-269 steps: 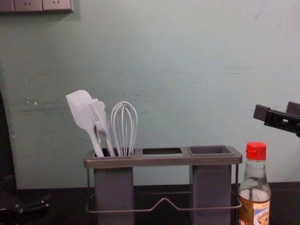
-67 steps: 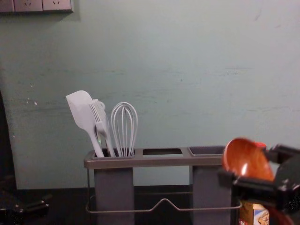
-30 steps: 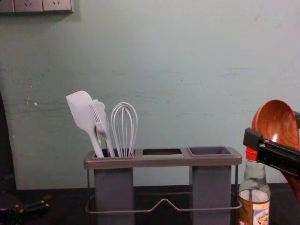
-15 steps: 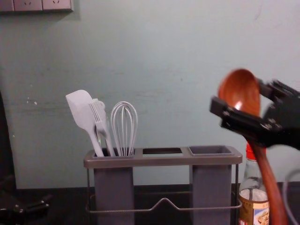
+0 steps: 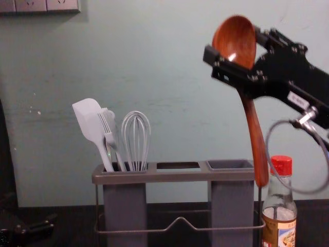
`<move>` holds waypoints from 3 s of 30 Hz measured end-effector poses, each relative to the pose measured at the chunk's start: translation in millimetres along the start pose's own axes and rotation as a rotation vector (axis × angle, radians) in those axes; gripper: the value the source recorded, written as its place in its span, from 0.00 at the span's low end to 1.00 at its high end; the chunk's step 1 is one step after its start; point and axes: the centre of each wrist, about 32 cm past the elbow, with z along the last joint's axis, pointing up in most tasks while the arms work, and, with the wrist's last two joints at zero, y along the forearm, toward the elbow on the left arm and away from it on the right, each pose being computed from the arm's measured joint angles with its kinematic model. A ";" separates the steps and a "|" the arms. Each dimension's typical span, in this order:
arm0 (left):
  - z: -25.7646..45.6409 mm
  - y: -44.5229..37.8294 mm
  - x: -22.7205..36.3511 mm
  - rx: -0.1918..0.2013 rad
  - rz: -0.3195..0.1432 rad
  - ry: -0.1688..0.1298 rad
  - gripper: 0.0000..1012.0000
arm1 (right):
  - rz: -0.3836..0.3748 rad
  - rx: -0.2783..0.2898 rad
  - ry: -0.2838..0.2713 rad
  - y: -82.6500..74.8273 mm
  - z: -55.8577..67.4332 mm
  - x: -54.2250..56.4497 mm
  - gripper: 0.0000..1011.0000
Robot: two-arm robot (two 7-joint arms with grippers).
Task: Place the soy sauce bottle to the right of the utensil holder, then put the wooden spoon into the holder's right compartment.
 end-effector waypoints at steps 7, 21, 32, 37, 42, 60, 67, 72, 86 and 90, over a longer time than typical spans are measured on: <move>0.0 0.0 0.1 0.000 0.000 0.000 0.99 | -0.012 0.039 -0.018 20.6 -13.2 9.1 0.83; 0.0 0.0 0.0 0.000 0.000 0.000 0.99 | -0.052 0.079 -0.027 50.9 -47.7 10.1 0.83; 0.0 0.0 0.0 0.000 0.000 0.000 0.99 | -0.070 0.047 -0.020 38.7 -65.1 -4.7 0.83; 0.0 0.0 0.0 0.000 0.000 0.000 0.99 | -0.076 0.027 -0.011 26.0 -74.8 -11.5 0.83; 0.0 0.0 0.0 0.000 0.000 0.000 0.99 | -0.082 0.018 -0.001 14.7 -83.5 -17.7 0.83; 0.0 0.0 0.0 0.000 0.000 0.000 0.99 | -0.113 -0.001 0.036 -11.6 -100.6 -32.7 0.85; 0.0 0.0 0.0 0.000 0.000 0.000 0.99 | -0.142 0.024 0.048 -9.4 -97.1 -32.6 0.99; 0.0 0.0 0.0 0.000 0.000 0.000 0.99 | -0.161 0.062 0.043 -2.9 -89.5 -27.9 0.99; 0.0 0.0 0.0 0.000 0.000 0.000 0.99 | -0.321 0.197 -0.032 -7.2 -64.6 0.8 0.99; 0.0 0.0 0.1 0.000 0.000 0.000 0.99 | -0.384 0.197 -0.065 -18.1 -64.5 9.2 0.99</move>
